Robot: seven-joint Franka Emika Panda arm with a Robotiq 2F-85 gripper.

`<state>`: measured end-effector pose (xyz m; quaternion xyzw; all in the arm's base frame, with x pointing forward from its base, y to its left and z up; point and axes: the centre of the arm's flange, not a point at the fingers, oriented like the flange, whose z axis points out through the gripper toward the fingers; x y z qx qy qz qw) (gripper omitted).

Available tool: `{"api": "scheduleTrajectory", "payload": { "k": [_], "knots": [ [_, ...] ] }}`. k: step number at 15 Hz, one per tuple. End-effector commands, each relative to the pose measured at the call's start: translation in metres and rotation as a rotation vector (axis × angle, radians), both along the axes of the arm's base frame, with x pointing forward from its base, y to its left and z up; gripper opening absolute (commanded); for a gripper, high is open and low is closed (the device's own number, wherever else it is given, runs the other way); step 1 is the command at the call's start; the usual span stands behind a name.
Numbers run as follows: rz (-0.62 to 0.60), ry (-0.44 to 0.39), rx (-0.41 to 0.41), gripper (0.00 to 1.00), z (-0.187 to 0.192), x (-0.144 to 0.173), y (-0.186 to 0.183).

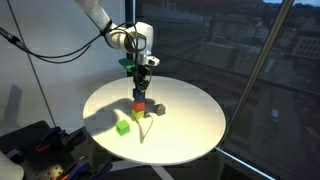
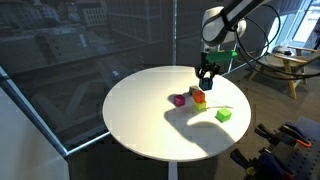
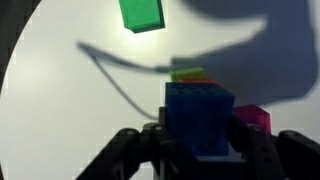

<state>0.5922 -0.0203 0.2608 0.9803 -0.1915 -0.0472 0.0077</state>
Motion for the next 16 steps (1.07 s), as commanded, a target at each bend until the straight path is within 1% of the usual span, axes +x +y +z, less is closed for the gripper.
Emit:
{"api": "scheduleTrajectory", "payload": {
  "k": [1, 8, 16],
  "knots": [
    [-0.021, 0.011, 0.0, 0.31, 0.0, 0.019, -0.004],
    [-0.021, 0.014, -0.007, 0.31, -0.006, 0.031, -0.003],
    [-0.014, 0.016, -0.011, 0.31, -0.012, 0.033, 0.002]
  ]
}}
